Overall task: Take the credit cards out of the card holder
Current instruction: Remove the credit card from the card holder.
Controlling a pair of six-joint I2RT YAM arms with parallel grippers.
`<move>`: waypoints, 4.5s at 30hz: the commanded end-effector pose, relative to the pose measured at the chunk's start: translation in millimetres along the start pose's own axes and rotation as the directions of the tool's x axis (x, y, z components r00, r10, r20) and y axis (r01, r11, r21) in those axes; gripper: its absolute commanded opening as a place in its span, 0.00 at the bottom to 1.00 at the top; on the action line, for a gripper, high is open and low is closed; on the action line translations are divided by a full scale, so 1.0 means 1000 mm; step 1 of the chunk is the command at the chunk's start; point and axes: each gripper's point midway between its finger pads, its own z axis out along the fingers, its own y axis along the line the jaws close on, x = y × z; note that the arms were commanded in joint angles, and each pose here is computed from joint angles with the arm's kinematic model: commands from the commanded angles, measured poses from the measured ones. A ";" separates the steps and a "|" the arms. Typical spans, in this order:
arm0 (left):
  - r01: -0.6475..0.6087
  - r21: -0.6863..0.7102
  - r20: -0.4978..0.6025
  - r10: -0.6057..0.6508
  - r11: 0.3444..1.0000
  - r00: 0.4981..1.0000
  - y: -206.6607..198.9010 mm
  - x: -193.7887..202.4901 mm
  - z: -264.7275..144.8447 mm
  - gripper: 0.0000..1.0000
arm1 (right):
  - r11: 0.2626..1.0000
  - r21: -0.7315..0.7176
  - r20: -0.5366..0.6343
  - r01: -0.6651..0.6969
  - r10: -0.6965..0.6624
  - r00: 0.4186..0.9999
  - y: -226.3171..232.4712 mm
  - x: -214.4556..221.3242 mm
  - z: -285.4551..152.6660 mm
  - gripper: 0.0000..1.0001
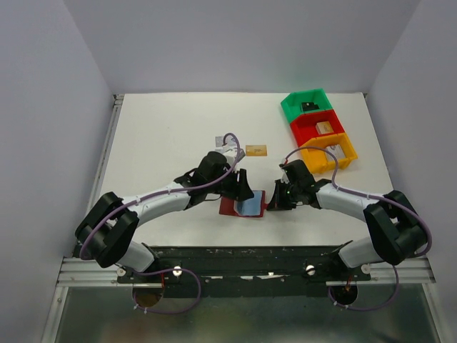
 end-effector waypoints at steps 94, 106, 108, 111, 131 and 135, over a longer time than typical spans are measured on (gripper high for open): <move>-0.121 -0.403 -0.143 0.068 0.907 0.987 0.046 0.021 0.020 0.57 | 0.964 -0.217 0.100 0.157 -0.138 0.985 0.050 -0.013 -0.044 0.00; -0.109 -0.468 -0.093 0.074 0.877 0.993 0.054 0.013 0.005 0.57 | 0.966 -0.181 0.107 0.182 -0.165 0.980 0.043 -0.013 -0.044 0.00; -0.102 -0.486 -0.084 0.070 0.868 0.994 0.058 0.012 0.001 0.56 | 0.968 -0.167 0.110 0.187 -0.170 0.979 0.041 -0.014 -0.045 0.00; -0.075 -0.515 -0.065 0.048 0.854 0.997 0.066 0.010 -0.005 0.54 | 0.973 -0.137 0.102 0.185 -0.172 0.980 0.036 -0.014 -0.045 0.00; -0.001 -0.554 -0.019 -0.012 0.833 1.000 0.087 0.018 -0.022 0.45 | 0.988 0.087 0.104 0.128 -0.137 0.985 0.007 -0.031 -0.053 0.53; 0.025 -0.539 0.042 -0.003 0.842 0.999 0.084 0.003 -0.032 0.44 | 0.979 0.134 0.152 0.154 -0.174 0.973 0.009 -0.046 -0.073 0.67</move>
